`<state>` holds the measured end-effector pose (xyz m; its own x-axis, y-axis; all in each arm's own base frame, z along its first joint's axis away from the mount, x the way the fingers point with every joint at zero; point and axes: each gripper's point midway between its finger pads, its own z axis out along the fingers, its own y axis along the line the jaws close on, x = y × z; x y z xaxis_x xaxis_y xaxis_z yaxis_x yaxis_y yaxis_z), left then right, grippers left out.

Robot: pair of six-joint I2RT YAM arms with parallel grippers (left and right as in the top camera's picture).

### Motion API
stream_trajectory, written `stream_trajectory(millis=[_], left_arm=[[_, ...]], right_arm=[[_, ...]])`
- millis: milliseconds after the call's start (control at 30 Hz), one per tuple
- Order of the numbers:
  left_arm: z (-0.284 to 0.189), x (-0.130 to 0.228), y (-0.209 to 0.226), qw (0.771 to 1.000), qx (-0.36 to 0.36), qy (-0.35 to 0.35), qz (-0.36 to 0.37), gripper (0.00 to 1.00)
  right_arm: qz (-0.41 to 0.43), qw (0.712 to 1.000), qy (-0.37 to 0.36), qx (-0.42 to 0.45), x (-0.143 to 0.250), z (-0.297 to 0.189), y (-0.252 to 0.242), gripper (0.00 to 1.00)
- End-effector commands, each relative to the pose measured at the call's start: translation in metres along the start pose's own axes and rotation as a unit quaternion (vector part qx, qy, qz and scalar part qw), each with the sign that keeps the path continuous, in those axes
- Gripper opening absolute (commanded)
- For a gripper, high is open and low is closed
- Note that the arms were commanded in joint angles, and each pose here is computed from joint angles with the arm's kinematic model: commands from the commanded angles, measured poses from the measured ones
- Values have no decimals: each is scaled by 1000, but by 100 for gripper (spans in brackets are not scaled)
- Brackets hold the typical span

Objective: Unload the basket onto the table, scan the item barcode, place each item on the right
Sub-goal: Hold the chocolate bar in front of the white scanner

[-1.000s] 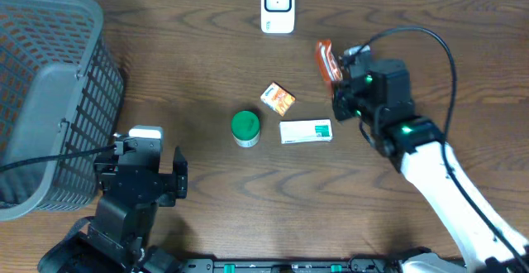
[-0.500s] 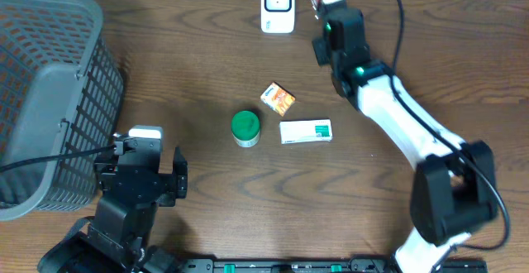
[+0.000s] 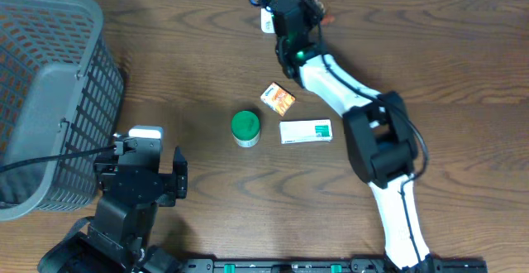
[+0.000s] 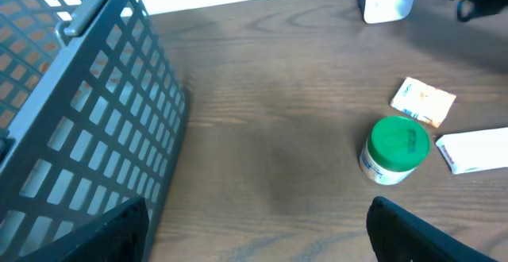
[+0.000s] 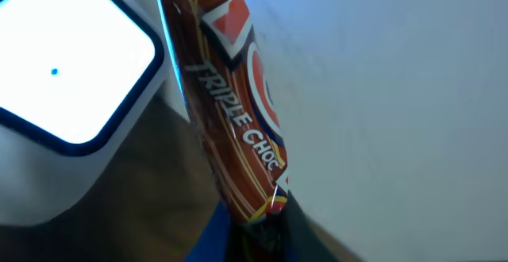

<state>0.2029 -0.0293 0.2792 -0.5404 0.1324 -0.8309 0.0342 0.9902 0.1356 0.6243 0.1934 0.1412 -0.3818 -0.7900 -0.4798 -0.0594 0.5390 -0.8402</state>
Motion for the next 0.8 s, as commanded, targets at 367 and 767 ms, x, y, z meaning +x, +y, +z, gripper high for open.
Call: stream_trajectory(millis=[367,767], left_arm=[[0,1,1,1000,-4,0,-2,88],[0,1,1,1000,-4,0,-2,88]], right_arm=[[-250,965,56,52,11,14,11,1],[-230,970,71,46,11,1,19,1]])
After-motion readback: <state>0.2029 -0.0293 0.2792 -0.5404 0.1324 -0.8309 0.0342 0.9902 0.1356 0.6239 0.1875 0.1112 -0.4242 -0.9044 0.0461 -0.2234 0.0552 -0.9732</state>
